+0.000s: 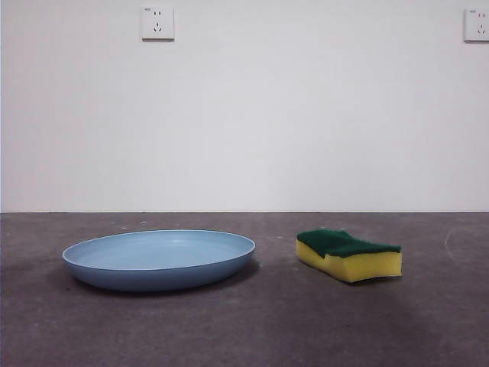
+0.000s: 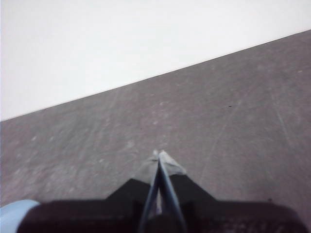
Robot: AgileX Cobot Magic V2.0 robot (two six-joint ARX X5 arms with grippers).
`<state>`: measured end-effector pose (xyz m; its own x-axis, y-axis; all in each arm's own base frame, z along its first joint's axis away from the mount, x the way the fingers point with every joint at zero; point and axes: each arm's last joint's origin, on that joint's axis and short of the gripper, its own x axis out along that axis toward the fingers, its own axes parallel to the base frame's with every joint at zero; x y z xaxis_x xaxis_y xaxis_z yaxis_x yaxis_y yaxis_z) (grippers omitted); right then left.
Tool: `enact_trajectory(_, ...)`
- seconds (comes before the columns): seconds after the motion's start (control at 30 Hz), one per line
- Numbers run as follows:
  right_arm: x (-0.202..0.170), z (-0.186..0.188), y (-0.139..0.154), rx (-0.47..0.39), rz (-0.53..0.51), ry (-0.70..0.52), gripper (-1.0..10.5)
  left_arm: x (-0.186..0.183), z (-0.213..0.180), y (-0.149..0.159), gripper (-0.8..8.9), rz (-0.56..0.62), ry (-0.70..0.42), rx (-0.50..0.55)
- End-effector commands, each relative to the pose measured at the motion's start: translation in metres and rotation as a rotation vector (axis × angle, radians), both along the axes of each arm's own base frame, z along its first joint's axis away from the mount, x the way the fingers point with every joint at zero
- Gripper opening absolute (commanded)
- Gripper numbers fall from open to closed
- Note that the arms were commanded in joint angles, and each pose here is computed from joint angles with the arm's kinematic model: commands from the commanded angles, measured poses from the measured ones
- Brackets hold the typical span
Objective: Pick up the plate,pick up the cloth,clean the plate with the cloth
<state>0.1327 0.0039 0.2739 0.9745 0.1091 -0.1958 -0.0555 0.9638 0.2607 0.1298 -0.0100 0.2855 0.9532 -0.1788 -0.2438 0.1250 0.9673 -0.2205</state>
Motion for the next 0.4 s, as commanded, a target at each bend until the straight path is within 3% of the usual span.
enact_trajectory(0.03,0.015,0.016,0.003,-0.048,0.087,0.044,-0.1,0.019,0.006,-0.002,-0.05,-0.076,0.103,0.047)
enact_trajectory(0.23,0.051,0.037,0.008,-0.073,0.309,0.215,0.0,0.054,0.012,-0.005,-0.02,-0.142,0.307,0.053)
enact_trajectory(0.4,0.079,0.039,0.012,-0.014,0.428,0.333,0.0,0.075,0.006,-0.009,0.29,-0.226,0.372,0.007)
